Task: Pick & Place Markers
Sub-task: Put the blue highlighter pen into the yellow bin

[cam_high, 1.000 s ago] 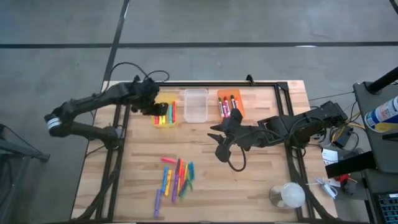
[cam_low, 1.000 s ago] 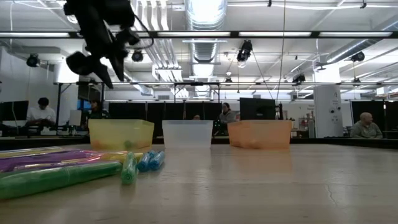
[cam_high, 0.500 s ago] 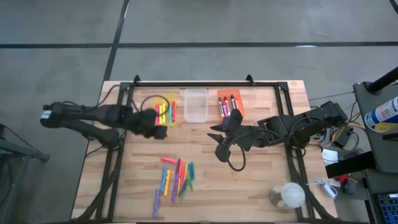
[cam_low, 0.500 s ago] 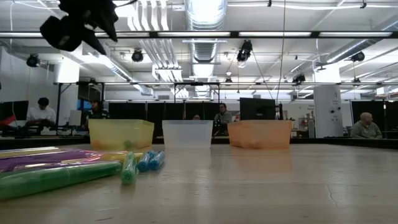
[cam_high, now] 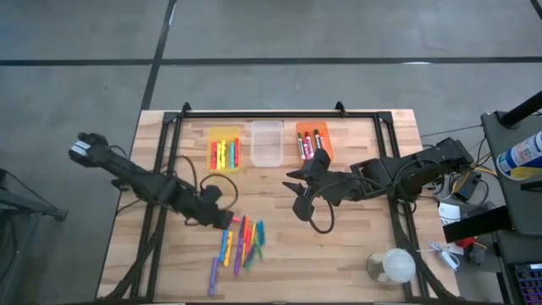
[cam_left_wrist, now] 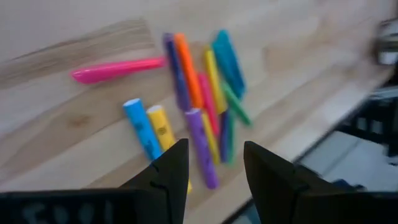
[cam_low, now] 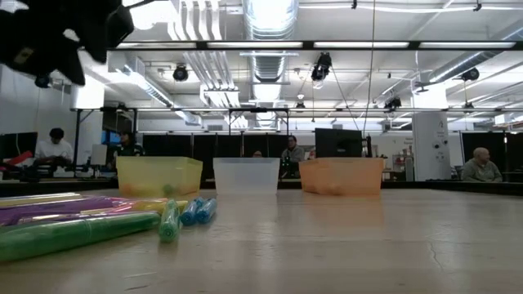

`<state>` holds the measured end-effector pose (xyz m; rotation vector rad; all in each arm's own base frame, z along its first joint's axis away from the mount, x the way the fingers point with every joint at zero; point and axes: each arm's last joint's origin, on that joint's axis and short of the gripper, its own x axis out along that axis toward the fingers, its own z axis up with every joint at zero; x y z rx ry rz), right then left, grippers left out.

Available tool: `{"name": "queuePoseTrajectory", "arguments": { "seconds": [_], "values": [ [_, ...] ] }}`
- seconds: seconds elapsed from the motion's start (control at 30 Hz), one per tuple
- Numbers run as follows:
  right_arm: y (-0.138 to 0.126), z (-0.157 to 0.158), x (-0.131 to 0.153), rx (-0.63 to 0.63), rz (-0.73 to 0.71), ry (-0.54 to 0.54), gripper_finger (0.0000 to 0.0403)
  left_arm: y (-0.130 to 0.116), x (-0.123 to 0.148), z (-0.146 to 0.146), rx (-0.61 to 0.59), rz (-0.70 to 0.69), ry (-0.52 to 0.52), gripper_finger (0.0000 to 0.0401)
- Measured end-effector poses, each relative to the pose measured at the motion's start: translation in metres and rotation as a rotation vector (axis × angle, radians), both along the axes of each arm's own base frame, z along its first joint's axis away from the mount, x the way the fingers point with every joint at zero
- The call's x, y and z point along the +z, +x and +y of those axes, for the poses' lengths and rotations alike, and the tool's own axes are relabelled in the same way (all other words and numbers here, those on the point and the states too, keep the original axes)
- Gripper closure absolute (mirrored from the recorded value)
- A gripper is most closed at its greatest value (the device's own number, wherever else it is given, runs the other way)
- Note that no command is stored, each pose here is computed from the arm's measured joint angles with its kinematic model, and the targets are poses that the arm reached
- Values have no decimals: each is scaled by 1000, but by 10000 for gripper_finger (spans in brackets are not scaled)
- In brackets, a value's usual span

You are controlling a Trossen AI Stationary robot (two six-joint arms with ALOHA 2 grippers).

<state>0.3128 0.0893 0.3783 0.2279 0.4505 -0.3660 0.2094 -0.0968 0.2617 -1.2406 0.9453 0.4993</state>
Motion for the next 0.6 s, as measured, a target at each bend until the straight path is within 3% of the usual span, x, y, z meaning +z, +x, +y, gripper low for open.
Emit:
{"name": "queuePoseTrajectory", "arguments": {
  "seconds": [0.27,0.6],
  "values": [
    [0,0,-3,0,10,-3,282,21,-40,-14,-7,173,46,254],
    [0,1,-4,10,13,0,282,31,-75,-21,-18,345,78,254]
  ]
}}
